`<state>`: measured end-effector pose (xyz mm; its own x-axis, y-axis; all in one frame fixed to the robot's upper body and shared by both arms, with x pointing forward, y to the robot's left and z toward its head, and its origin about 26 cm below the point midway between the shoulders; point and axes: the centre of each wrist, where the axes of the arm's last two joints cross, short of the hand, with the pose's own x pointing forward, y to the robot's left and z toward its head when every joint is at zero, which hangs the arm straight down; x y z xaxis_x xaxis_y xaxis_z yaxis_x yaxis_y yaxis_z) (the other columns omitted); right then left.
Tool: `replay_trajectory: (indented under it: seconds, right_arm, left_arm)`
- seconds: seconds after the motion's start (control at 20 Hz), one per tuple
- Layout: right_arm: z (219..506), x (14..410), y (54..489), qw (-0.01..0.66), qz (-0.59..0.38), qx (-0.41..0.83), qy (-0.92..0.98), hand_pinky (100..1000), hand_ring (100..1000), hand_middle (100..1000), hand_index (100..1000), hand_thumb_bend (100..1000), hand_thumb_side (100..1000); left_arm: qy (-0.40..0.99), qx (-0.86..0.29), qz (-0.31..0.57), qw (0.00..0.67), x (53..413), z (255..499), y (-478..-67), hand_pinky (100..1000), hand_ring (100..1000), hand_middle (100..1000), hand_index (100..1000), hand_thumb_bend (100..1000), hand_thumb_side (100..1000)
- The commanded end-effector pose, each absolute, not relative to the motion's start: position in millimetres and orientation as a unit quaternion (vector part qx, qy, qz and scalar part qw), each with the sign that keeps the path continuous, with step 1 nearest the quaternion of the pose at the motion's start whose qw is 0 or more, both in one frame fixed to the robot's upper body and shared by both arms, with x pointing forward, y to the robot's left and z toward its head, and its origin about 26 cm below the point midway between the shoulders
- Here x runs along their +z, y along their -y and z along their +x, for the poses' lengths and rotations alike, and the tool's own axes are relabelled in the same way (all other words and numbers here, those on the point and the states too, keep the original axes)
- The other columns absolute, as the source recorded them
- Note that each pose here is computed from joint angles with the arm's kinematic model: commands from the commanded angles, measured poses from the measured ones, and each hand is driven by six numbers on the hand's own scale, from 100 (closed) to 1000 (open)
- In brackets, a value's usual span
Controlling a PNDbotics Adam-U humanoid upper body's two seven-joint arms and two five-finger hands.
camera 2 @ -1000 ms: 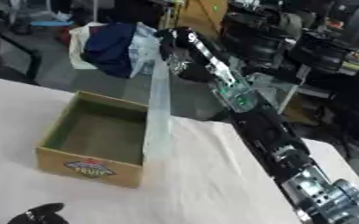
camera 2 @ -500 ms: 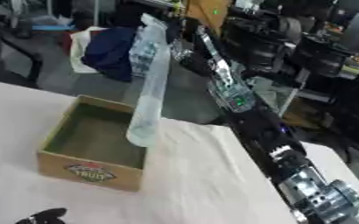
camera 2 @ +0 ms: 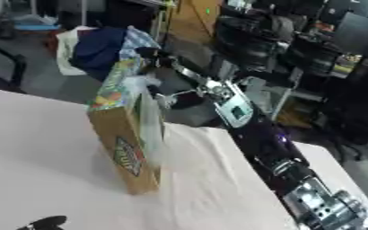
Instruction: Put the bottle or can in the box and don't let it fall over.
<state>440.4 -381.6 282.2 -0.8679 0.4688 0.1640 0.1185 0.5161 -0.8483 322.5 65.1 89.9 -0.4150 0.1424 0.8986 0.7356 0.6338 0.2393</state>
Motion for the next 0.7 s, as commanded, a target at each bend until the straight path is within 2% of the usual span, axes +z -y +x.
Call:
replay_trajectory:
  seconds: [0.05, 0.55, 0.7]
  right_arm:
    - [432, 304, 386, 0.161, -0.177, 0.431, 0.87, 973, 1000, 1000, 1000, 100, 307]
    - [417, 330, 366, 0.133, -0.103, 0.379, 0.91, 931, 1000, 1000, 1000, 100, 467]
    - [407, 345, 359, 0.117, -0.07, 0.356, 0.925, 919, 1000, 1000, 1000, 100, 460]
  left_arm:
    - [0.785, -0.323, -0.279, 0.449, 98, 323, -64, 708, 645, 570, 822, 146, 1000]
    - [0.786, -0.319, -0.269, 0.456, 95, 325, -70, 708, 647, 571, 823, 147, 1000]
    - [0.786, -0.319, -0.265, 0.458, 93, 325, -72, 708, 647, 572, 823, 146, 1000]
